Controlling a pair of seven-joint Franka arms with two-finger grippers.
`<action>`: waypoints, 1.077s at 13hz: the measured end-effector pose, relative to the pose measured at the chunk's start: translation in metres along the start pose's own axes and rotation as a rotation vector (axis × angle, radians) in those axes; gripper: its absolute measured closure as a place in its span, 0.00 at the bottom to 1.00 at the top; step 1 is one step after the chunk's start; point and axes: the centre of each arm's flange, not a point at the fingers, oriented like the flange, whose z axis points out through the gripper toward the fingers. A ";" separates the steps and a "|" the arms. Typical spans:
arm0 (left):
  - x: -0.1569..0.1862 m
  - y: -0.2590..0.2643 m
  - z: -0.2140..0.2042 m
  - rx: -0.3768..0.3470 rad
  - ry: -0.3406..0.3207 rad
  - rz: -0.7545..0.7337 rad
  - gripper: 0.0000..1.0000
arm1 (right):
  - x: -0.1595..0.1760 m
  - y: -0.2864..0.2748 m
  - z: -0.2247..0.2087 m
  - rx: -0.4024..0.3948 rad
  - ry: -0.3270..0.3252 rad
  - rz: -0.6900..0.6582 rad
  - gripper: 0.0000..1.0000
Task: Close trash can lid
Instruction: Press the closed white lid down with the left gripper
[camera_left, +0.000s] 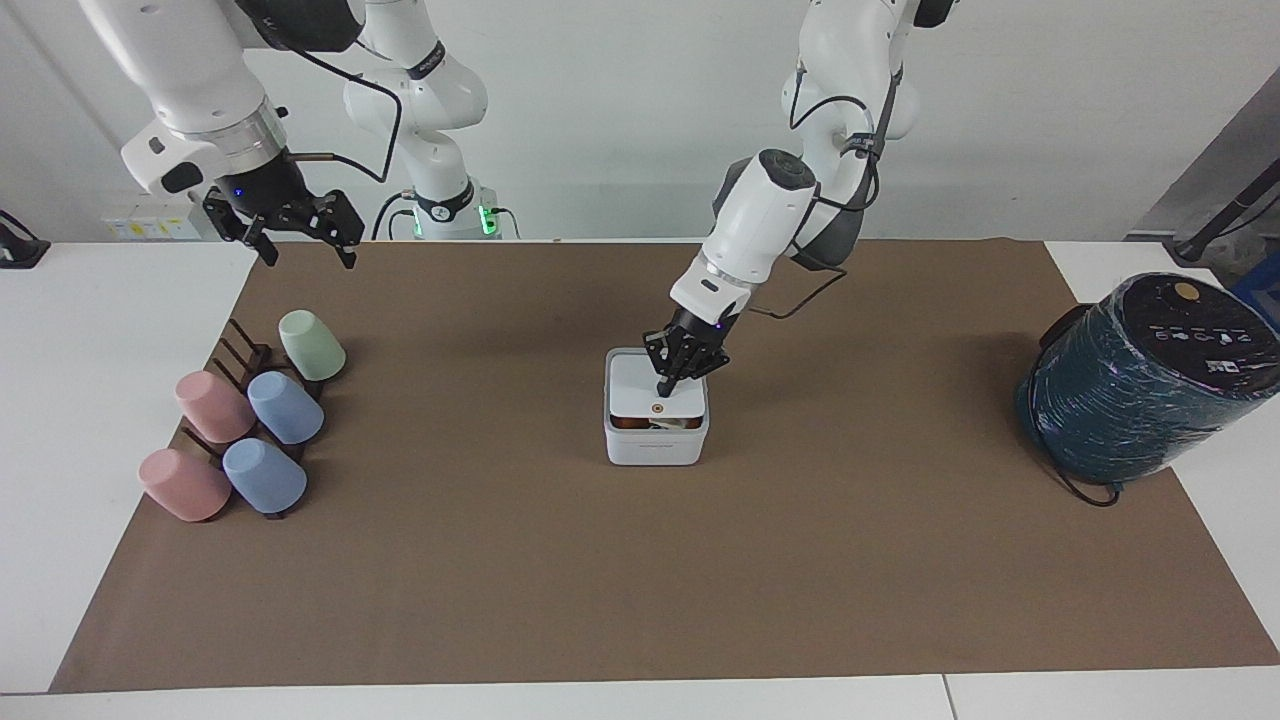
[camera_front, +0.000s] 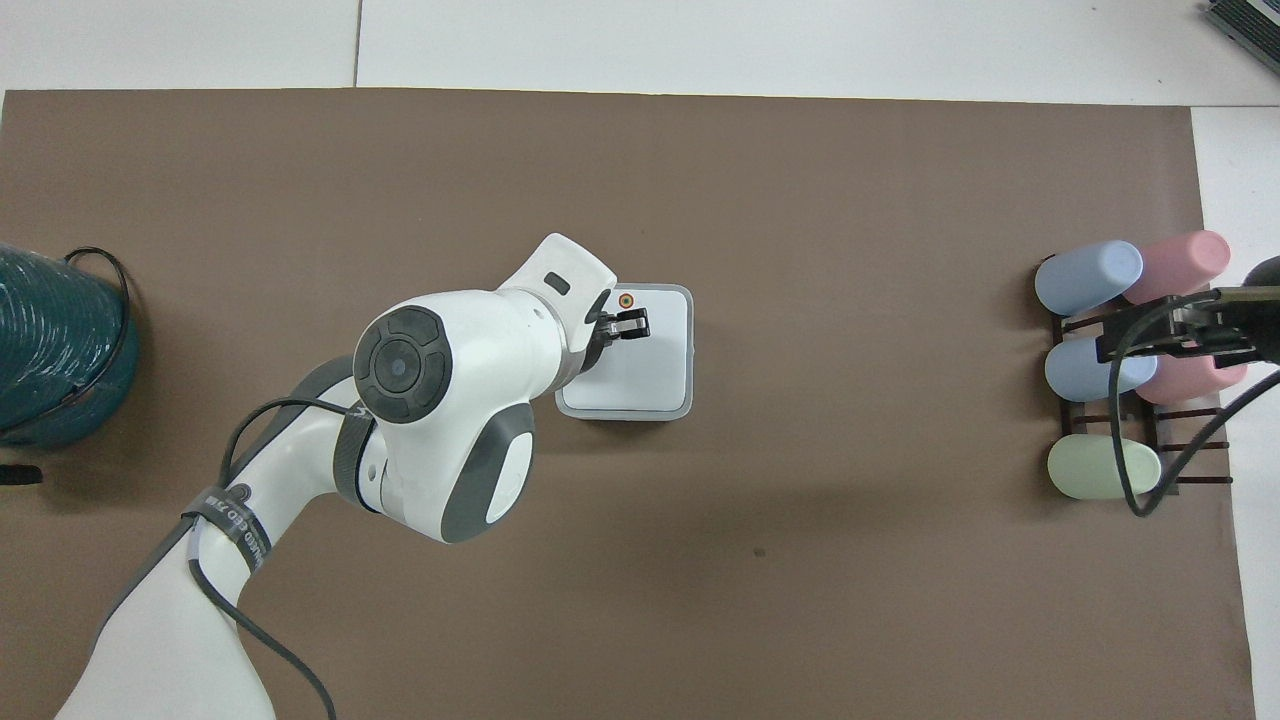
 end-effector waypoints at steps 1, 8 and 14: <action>0.000 -0.001 0.005 -0.001 0.001 -0.002 0.99 | 0.000 0.000 0.000 0.000 0.000 0.000 0.00; -0.001 0.001 0.009 -0.003 0.000 -0.003 0.99 | 0.000 0.000 0.000 0.000 0.000 0.000 0.00; 0.001 0.002 0.010 -0.005 -0.001 -0.003 0.99 | 0.000 0.000 0.000 0.000 0.000 0.000 0.00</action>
